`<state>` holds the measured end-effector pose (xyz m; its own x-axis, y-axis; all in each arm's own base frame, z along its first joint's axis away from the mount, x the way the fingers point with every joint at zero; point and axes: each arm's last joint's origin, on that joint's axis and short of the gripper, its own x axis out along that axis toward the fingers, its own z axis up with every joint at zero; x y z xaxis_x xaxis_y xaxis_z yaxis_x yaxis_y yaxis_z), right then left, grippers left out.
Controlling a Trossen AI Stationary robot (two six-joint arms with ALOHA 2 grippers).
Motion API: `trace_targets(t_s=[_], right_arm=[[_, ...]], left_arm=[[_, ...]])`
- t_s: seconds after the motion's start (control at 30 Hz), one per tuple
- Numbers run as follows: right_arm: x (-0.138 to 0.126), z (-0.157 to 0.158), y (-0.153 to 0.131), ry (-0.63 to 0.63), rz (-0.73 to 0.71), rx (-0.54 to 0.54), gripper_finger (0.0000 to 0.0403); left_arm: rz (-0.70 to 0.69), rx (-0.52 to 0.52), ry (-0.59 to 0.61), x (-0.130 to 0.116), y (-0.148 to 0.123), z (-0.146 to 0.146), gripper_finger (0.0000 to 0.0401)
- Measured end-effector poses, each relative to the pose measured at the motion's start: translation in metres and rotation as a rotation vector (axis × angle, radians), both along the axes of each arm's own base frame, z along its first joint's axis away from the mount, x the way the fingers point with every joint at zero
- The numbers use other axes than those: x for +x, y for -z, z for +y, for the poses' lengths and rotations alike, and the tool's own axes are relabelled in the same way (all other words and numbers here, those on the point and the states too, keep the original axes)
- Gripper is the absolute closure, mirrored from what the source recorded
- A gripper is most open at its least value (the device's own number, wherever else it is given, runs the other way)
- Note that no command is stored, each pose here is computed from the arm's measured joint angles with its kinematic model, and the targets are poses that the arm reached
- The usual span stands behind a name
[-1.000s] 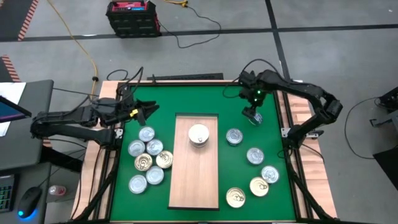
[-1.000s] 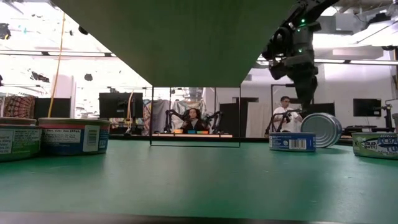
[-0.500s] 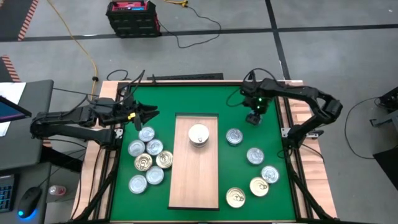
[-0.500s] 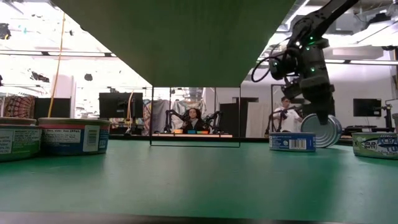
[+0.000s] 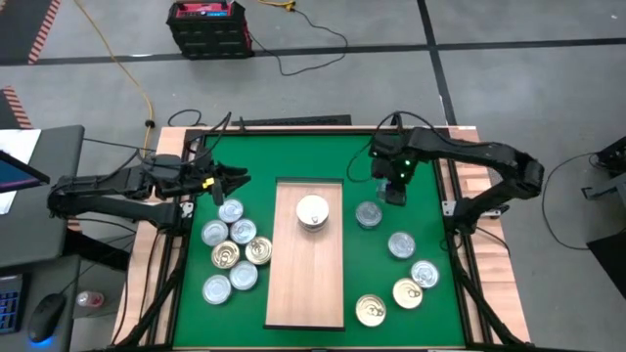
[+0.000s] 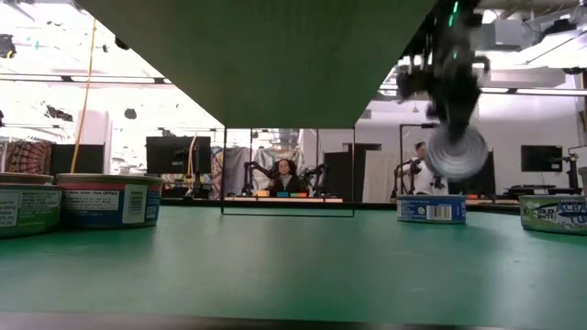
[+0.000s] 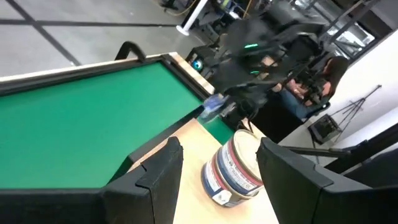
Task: Stack canned seafood by type on shelf
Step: Put the blue tuna can on the shelf
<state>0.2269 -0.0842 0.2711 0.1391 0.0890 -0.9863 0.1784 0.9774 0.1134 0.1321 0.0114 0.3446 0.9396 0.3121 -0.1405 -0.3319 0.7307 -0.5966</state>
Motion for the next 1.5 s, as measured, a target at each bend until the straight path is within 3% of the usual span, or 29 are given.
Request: trace_targets(t_s=[0.17, 0.3, 0.47, 0.6, 0.73, 0.9, 1.0, 1.27, 1.4, 1.5], right_arm=[[0.004, 0.052, -0.058, -0.277, -0.229, -0.087, 0.0227], [0.007, 0.1, -0.088, -0.432, -0.445, -0.155, 0.0224], [0.02, 0.162, -0.102, -0.614, -0.725, -0.255, 0.024], [0.036, 0.203, -0.097, -0.688, -0.835, -0.38, 0.0228], [0.061, 0.235, -0.075, -0.652, -0.866, -0.5, 0.0208], [0.086, 0.264, -0.04, -0.624, -0.793, -0.714, 0.0222], [0.096, 0.274, -0.026, -0.628, -0.74, -0.861, 0.0234], [0.118, 0.286, -0.004, -0.672, -0.632, -1.06, 0.0208], [0.129, 0.285, 0.002, -0.655, -0.628, -1.068, 0.021], [0.134, 0.285, -0.002, -0.586, -0.682, -0.98, 0.0214]], left_arm=[[-0.009, -0.051, -0.036, 0.0, 0.001, 0.001, 0.0201], [-0.031, -0.114, -0.093, 0.002, 0.002, 0.005, 0.0201], [-0.118, -0.18, -0.047, 0.004, -0.005, 0.006, 0.0201], [-0.212, -0.187, 0.054, 0.003, -0.015, 0.003, 0.0201], [-0.25, -0.219, 0.115, 0.001, -0.019, 0.001, 0.0201], [-0.263, -0.286, 0.161, 0.0, -0.019, 0.0, 0.0201], [-0.266, -0.3, 0.165, 0.0, -0.019, -0.001, 0.0201], [-0.265, -0.287, 0.153, 0.0, -0.019, -0.001, 0.0201], [-0.268, -0.285, 0.131, 0.0, -0.019, -0.001, 0.0201], [-0.268, -0.289, 0.132, 0.0, -0.019, -0.001, 0.0201]])
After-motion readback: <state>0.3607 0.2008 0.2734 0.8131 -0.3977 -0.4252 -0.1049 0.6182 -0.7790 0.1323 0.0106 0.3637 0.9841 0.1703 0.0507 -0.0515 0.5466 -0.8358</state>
